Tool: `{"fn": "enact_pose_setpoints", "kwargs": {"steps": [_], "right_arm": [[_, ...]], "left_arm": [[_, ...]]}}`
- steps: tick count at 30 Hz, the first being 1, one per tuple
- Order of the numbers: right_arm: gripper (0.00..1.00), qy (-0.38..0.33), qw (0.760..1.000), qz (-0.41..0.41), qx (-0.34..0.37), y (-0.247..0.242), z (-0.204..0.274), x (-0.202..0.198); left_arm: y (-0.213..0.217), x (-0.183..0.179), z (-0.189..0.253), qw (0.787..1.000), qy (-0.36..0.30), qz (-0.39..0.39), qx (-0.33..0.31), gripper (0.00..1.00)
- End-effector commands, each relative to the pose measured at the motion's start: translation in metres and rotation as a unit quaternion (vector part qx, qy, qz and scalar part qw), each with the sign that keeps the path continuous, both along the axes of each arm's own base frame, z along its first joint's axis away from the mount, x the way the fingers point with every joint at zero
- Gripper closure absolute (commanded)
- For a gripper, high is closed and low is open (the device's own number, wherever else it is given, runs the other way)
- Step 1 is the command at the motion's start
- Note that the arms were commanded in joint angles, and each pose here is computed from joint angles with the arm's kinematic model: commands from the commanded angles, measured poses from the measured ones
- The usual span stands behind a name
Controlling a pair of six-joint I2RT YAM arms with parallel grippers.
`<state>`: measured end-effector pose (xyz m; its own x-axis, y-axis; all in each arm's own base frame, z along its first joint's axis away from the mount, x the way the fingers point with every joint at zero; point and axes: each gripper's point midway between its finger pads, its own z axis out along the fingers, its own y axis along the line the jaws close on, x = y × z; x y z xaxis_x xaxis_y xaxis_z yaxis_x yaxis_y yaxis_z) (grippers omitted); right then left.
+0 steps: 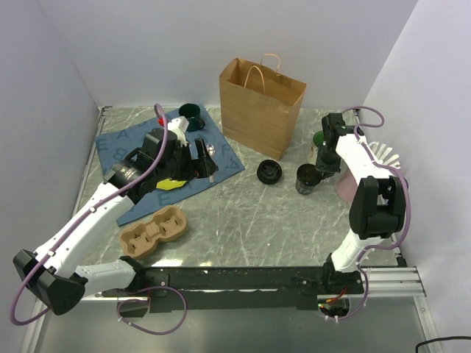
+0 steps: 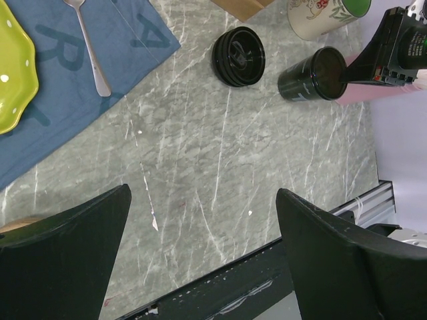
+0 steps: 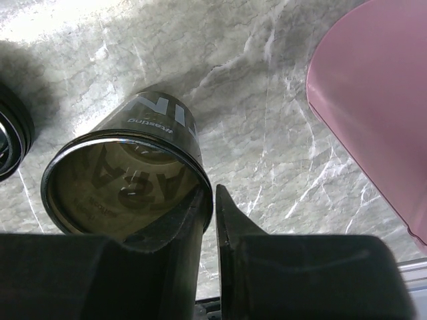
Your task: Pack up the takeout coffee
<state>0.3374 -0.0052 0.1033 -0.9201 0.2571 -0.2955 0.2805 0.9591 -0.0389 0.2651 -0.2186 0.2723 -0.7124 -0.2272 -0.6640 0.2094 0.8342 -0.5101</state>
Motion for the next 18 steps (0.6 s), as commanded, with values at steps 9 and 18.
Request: {"fn": "enact_pose_setpoints", "kwargs": {"steps": [9, 18], "right_arm": [[0.80, -0.029, 1.000, -0.005, -0.003, -0.004, 0.020, 0.011], [0.81, -0.039, 0.999, -0.004, -0.003, -0.004, 0.028, 0.014]], "left_arm": [[-0.006, 0.002, 0.022, 1.000, -0.024, -0.009, -0.018, 0.03], [-0.006, 0.001, 0.022, 0.999, -0.023, -0.010, -0.020, 0.03]]}}
